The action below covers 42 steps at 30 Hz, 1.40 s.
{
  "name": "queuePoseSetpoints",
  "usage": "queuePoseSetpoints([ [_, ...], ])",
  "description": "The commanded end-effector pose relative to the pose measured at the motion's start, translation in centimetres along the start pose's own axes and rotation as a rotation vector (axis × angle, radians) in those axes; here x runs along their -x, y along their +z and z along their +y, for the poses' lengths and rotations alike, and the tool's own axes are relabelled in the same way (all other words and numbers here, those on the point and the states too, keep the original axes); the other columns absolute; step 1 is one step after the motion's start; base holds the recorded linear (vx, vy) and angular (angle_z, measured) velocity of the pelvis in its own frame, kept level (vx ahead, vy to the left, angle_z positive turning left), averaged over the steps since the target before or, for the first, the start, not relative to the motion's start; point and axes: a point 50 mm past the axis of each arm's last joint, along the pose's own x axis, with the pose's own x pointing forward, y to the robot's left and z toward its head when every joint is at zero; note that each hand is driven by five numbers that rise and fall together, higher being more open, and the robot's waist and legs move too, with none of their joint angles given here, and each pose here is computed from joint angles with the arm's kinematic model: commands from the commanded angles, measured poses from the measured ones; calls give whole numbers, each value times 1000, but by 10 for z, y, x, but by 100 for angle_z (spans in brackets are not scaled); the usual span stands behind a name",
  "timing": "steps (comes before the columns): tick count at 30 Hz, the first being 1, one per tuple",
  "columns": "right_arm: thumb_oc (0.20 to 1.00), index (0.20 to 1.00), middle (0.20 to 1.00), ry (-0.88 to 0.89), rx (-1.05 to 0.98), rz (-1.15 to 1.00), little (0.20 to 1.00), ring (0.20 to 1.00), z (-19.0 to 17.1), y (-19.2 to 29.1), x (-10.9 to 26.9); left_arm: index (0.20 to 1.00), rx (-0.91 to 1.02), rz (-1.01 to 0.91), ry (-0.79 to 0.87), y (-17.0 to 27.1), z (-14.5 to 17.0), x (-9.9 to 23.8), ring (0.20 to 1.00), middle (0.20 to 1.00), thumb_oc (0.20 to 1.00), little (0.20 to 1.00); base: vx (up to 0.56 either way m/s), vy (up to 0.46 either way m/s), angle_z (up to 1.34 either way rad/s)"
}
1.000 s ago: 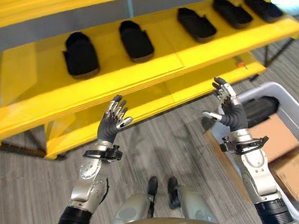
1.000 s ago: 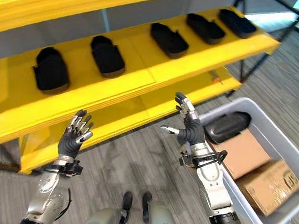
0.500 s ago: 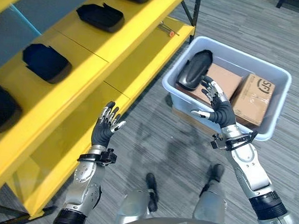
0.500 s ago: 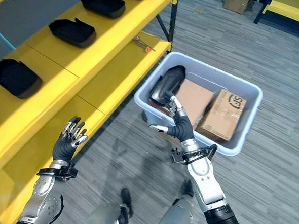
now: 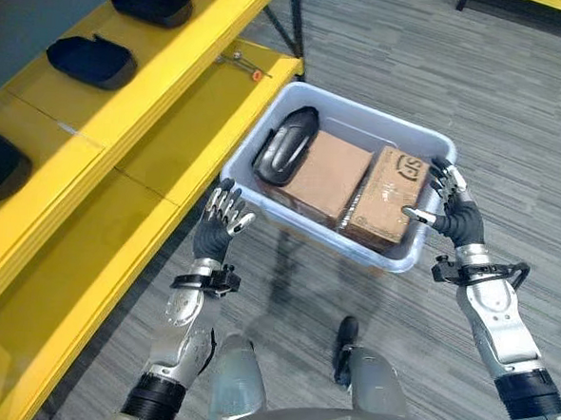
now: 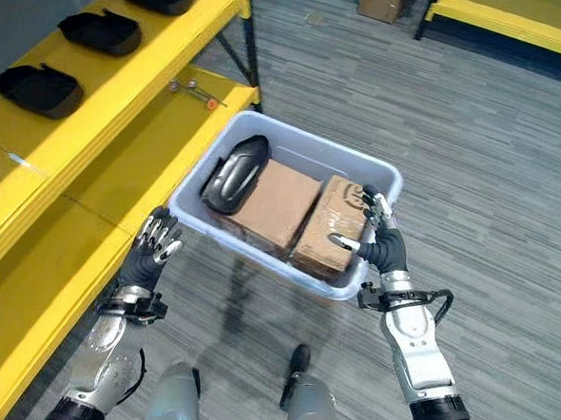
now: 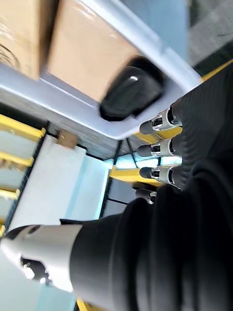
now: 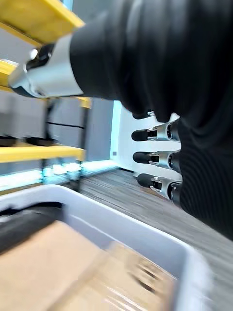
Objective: Move parts from the plastic box to the shelf.
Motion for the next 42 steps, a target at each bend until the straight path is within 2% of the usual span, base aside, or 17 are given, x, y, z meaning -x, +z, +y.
queuePoseSetpoints([
  [1,1000,1000,1000,-15,-31,-139,1000,1000,2,24,-9,1000,-42,-111,-9,25,2,-3,1000,1000,1000,1000,302,273,-43],
  [5,1000,1000,1000,-20,-69,-113,1000,1000,8,18,-6,1000,-35,-119,23,23,4,-5,1000,1000,1000,1000,428,502,-126],
  [7,1000,1000,1000,-31,-92,-90,1000,1000,8,13,-3,1000,-46,-137,-13,29,-1,-11,1000,1000,1000,1000,208,496,-97],
  [14,1000,1000,1000,-20,-177,-58,1000,1000,23,8,-5,1000,-109,-179,-23,41,-3,-25,1000,1000,1000,1000,36,365,-3],
  [19,1000,1000,1000,96,-216,-75,1000,1000,39,12,-11,1000,-115,-179,8,44,5,-20,1000,1000,1000,1000,67,491,-87],
  [32,1000,1000,1000,72,-191,-53,1000,1000,20,7,0,1000,-59,-140,-35,31,-3,-11,1000,1000,1000,1000,-7,-52,11],
  [42,1000,1000,1000,13,-212,-35,1000,1000,16,3,2,1000,-65,-209,-103,49,-14,-21,1000,1000,1000,1000,53,291,-15],
])
